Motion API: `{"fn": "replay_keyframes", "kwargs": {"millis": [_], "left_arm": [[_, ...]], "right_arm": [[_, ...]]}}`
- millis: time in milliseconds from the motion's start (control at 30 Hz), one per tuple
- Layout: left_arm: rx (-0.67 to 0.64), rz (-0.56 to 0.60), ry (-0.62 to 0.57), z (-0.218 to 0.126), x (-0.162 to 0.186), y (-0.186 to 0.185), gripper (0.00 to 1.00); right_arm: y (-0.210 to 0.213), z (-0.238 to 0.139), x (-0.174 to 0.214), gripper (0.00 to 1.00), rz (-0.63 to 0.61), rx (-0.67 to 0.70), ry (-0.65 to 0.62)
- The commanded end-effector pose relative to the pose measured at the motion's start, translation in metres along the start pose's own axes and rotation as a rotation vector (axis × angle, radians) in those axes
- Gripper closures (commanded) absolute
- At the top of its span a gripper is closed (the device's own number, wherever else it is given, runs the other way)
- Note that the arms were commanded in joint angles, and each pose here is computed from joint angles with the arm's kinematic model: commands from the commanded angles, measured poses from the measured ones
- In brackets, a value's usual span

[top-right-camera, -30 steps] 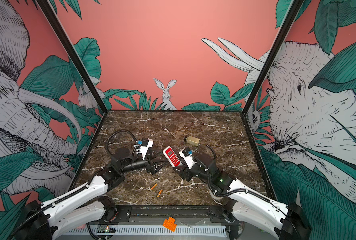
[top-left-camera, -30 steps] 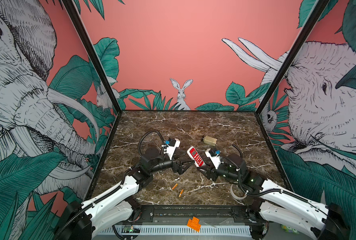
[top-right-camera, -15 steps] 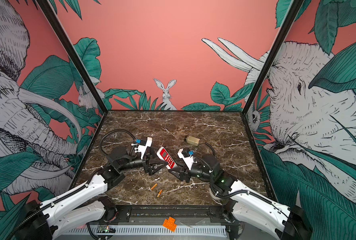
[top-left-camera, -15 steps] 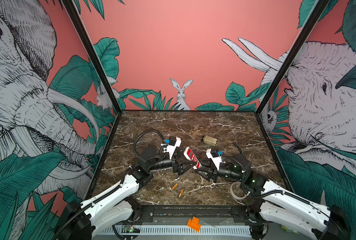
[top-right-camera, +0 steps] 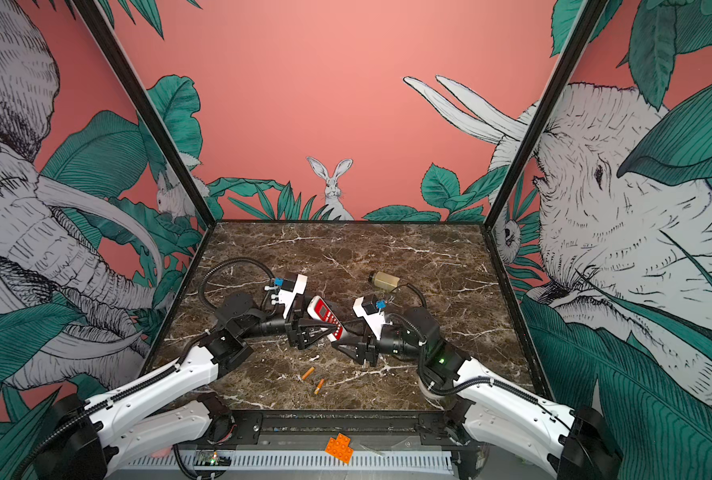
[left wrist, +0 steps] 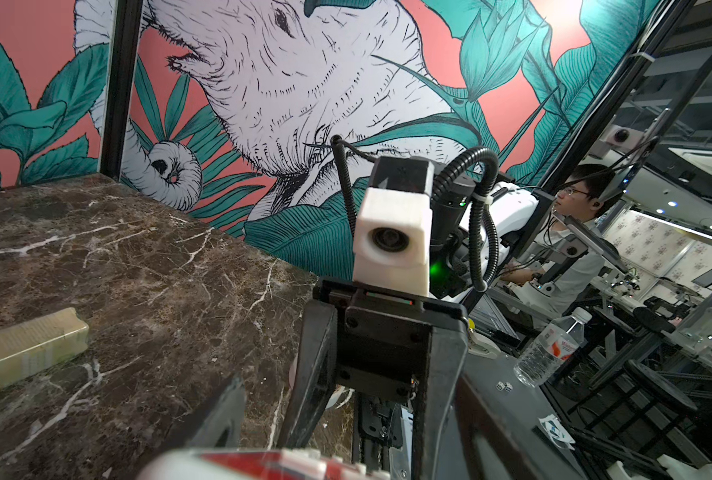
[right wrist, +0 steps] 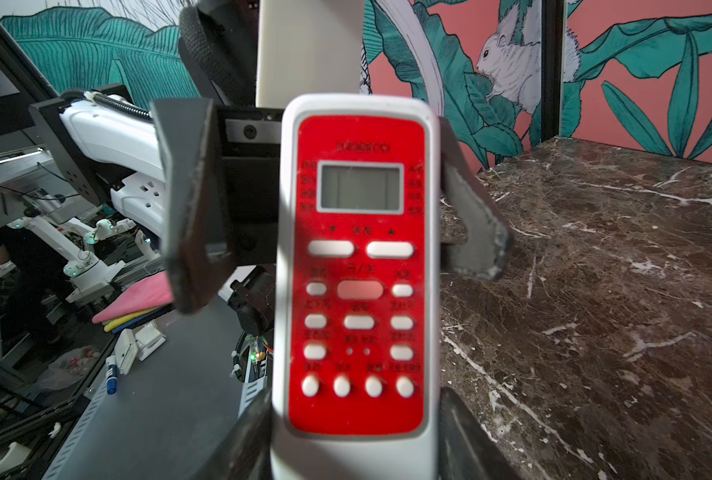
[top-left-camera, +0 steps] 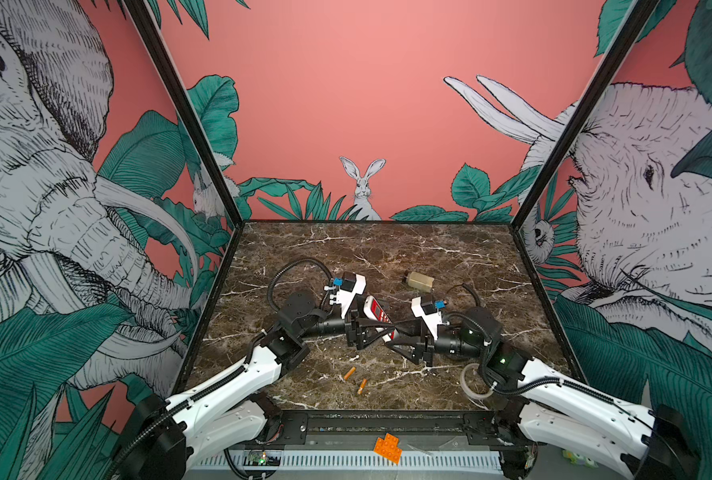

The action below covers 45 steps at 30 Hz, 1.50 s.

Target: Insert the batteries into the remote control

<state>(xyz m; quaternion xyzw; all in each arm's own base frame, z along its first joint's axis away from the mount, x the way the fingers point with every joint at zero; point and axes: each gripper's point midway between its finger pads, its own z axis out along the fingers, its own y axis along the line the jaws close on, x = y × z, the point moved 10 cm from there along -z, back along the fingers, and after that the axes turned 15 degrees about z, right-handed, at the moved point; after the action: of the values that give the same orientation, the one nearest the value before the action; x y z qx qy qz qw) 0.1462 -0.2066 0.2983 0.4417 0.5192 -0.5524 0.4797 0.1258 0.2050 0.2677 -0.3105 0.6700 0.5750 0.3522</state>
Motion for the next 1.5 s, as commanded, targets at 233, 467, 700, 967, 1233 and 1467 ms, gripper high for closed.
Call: {"fn": "replay_keyframes", "kwargs": {"millis": [233, 467, 700, 967, 1233, 1467], "left_arm": [[0.063, 0.057, -0.053, 0.004, -0.017, -0.01, 0.43], [0.06, 0.058, -0.039, 0.001, -0.017, -0.013, 0.39], [0.044, 0.08, -0.013, -0.004, -0.018, -0.019, 0.34], [0.036, 0.07, -0.024, -0.003, -0.017, -0.016, 0.53], [0.043, 0.064, -0.031, -0.003, -0.016, -0.016, 0.71], [-0.025, 0.041, -0.011, -0.002, -0.012, -0.011, 0.99]], "right_arm": [[0.008, -0.001, -0.005, 0.84, -0.035, -0.078, -0.037], [0.008, -0.002, -0.004, 0.85, -0.037, -0.077, -0.028], [0.012, -0.004, -0.006, 0.86, -0.05, -0.082, -0.025], [0.012, -0.004, -0.006, 0.87, -0.056, -0.083, -0.023], [0.012, -0.003, -0.008, 0.85, -0.06, -0.078, -0.024], [0.007, -0.005, -0.009, 0.52, -0.075, 0.016, -0.034]]}}
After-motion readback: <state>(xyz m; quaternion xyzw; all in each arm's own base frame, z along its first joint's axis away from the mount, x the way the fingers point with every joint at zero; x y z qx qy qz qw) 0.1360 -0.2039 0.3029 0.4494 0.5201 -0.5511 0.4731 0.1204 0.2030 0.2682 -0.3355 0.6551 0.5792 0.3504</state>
